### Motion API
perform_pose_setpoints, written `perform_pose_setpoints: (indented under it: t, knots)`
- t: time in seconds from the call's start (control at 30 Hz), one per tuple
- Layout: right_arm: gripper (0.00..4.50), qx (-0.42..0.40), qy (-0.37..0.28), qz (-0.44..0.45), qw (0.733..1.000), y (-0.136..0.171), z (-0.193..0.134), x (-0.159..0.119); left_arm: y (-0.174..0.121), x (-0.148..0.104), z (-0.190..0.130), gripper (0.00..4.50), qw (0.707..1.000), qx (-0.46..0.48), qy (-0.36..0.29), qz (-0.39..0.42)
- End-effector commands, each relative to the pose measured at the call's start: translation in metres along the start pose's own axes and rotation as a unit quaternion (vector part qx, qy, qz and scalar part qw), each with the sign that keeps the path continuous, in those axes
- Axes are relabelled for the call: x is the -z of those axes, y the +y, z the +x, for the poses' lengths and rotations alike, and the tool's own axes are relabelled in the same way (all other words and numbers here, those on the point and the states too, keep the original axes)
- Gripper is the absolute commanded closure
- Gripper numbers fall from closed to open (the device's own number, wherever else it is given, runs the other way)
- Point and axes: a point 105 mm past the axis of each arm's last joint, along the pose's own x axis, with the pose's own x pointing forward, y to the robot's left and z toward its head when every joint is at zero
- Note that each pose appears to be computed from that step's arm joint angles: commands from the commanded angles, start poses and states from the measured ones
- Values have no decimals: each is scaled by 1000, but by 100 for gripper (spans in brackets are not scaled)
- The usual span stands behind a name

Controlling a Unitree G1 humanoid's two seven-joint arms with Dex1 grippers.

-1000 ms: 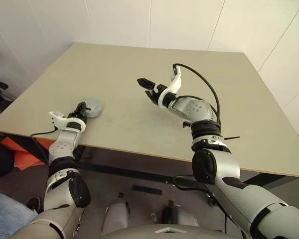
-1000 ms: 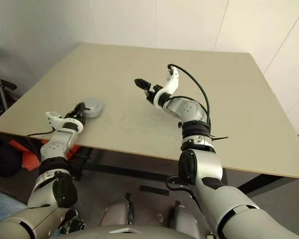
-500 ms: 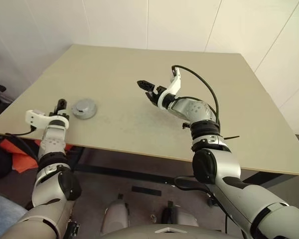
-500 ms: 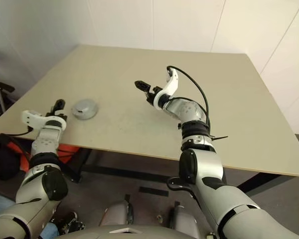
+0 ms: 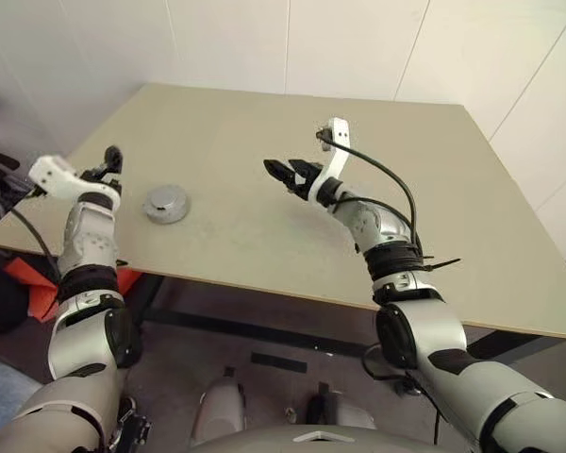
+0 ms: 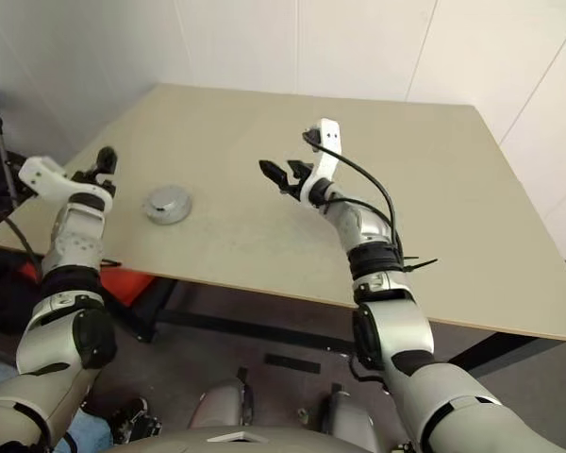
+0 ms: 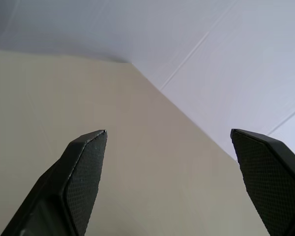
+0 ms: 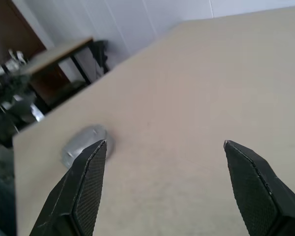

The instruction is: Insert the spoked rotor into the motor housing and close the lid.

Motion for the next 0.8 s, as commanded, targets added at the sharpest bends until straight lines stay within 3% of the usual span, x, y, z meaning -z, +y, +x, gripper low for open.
perform_pose_setpoints:
  t: [0.03, 0.13, 0.27, 0.5, 0.63, 0.8]
  knots:
    - [17, 4, 2, -183, 983, 1, -12, -17, -76, -18, -1, 22, 983, 168, -17, 70]
    - [17, -7, 5, -223, 975, 13, -20, -10, -112, 6, -20, 22, 949, 280, 38, 139]
    - [17, -16, 9, -272, 962, 24, -27, -4, -129, 27, -39, 22, 909, 357, 93, 193]
    - [17, 26, 7, -335, 942, 14, -32, -8, -130, 42, -46, 22, 894, 378, 126, 205]
    - [17, 23, -29, -315, 948, 33, -20, -14, -131, 48, -50, 22, 893, 377, 133, 208]
    - [17, 32, -32, -316, 948, 27, -20, -19, -138, 49, -50, 22, 887, 382, 129, 225]
